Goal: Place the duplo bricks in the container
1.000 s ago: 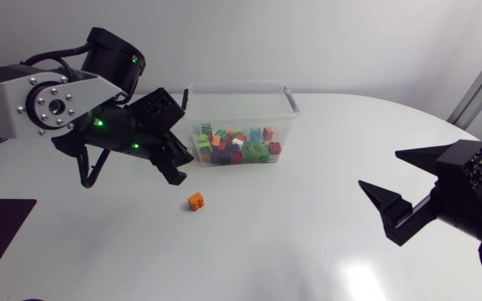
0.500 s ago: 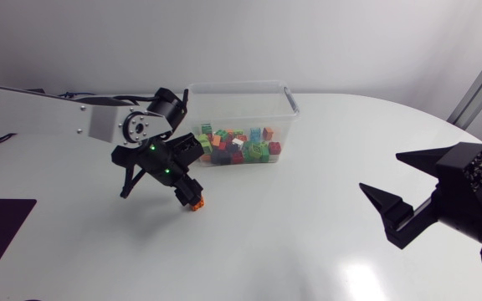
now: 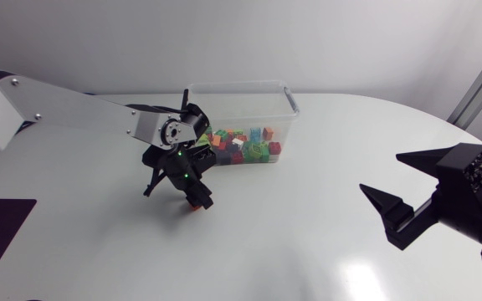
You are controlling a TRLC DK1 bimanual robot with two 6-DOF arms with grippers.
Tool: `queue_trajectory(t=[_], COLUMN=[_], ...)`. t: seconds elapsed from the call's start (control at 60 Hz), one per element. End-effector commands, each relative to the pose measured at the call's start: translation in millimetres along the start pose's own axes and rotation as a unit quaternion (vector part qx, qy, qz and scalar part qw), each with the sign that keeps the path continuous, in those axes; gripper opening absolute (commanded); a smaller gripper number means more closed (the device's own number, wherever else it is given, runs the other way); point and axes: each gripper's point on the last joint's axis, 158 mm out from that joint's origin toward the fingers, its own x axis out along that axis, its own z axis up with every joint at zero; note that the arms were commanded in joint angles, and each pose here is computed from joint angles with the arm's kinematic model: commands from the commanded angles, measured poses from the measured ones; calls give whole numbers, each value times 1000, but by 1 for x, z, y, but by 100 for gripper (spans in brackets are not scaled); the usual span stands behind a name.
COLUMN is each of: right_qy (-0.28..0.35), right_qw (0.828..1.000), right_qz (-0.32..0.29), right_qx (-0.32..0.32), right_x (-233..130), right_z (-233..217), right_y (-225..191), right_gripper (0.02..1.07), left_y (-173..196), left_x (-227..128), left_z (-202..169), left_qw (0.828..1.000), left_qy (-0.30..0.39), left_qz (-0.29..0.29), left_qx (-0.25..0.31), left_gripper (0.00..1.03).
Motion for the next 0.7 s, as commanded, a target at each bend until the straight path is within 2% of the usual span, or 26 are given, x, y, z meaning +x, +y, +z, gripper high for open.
queue_trajectory(t=[0.0, 0.15, 0.267, 0.45, 0.6, 0.683], right_qy=[10, 9, 9, 10, 7, 7], right_qw=[1000, 1000, 1000, 1000, 1000, 1000], right_qz=[-5, -4, -3, -1, -1, 1], right_qx=[-8, -12, -14, -18, -20, -20], right_x=[-1, -2, -2, -4, -5, -5], right_z=[-7, -5, -6, -8, -7, -7], right_y=[-1, -1, 0, 1, 2, 3], right_gripper=[102, 102, 102, 102, 102, 102], left_y=[0, 0, -3, -8, -11, -4], left_x=[11, 20, 10, -42, -97, -144], left_z=[-7, -21, -19, 2, 22, 43], left_qw=[1000, 998, 998, 1000, 997, 989], left_qy=[27, 61, 57, -7, -72, -135], left_qz=[1, -2, 0, 19, 39, 60], left_qx=[-16, -26, -24, -11, -6, -12], left_gripper=[37, 32, 29, 29, 28, 28])
